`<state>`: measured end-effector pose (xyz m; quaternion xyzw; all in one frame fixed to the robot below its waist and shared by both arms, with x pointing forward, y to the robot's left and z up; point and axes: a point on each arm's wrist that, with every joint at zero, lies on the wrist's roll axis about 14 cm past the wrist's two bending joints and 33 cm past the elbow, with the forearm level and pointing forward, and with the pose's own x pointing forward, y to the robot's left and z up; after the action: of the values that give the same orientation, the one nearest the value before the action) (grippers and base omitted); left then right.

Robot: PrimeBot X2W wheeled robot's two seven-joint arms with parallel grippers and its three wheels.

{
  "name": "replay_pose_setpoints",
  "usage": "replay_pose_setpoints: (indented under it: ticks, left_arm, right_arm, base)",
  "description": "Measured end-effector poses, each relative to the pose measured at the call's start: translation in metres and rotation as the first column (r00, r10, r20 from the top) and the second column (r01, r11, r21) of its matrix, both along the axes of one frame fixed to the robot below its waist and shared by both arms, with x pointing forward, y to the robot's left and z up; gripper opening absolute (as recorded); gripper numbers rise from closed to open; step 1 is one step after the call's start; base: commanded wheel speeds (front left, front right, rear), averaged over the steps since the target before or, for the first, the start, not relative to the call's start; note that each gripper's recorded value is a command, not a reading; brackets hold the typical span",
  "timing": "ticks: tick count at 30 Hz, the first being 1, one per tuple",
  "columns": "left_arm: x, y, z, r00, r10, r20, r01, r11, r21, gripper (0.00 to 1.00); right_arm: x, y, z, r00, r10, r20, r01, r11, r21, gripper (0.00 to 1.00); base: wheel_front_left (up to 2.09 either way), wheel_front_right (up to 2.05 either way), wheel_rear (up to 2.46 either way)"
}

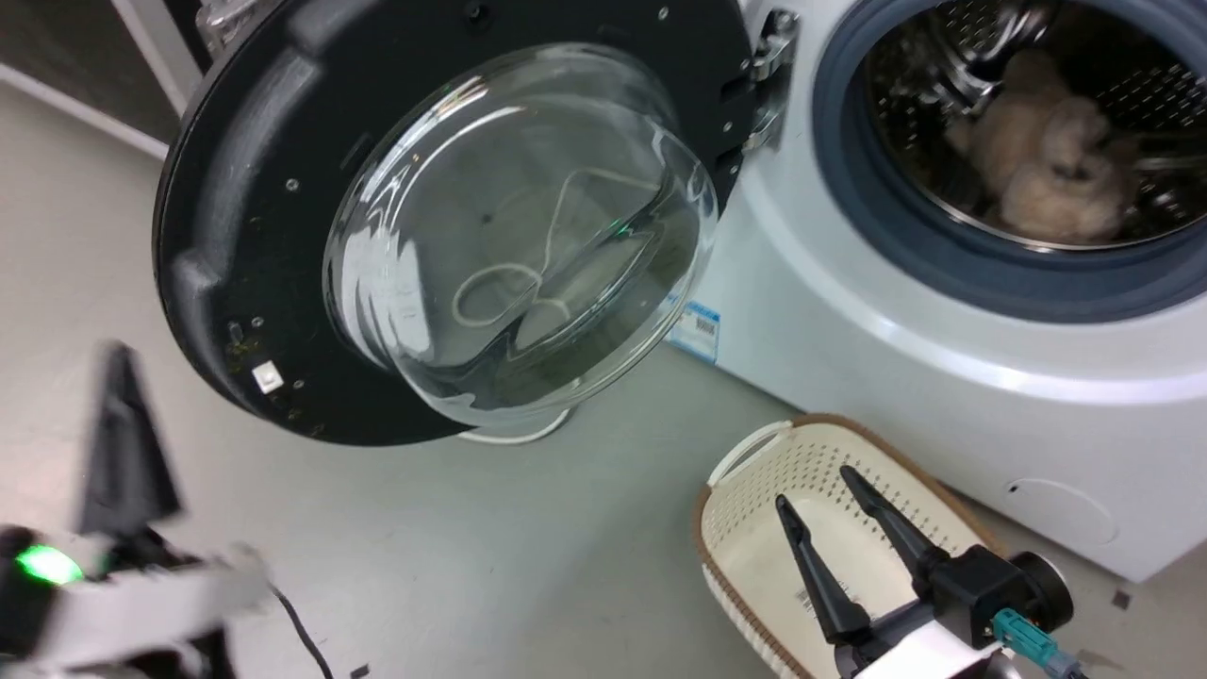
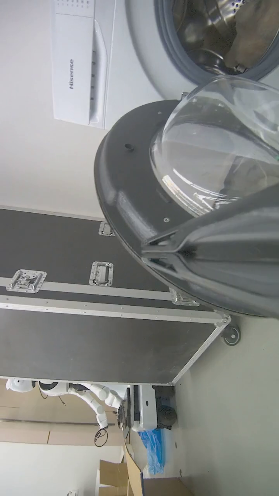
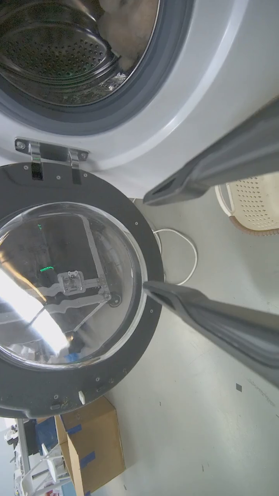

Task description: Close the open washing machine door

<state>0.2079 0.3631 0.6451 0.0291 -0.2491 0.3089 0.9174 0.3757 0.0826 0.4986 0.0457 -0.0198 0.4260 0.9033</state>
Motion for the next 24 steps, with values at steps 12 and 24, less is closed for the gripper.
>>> replay_pose_setpoints:
  ticks: [12, 24]
  left_arm:
    - [0.014, 0.111, 0.056, 0.968, 0.031, 0.249, 0.029, 0.972, -0.235, 0.0]
    - [0.072, 0.188, -0.027, 0.981, 0.04, 0.191, 0.135, 0.571, -0.81, 0.0]
  right_arm:
    - [0.012, -0.015, -0.025, 0.999, -0.019, -0.042, 0.018, 1.0, -0.026, 1.0]
    - [0.029, -0.054, -0.041, 0.991, -0.115, -0.068, 0.112, 0.992, -0.052, 1.0]
  base:
    - [0.0, 0.0, 0.0]
    - [0.0, 0.0, 0.0]
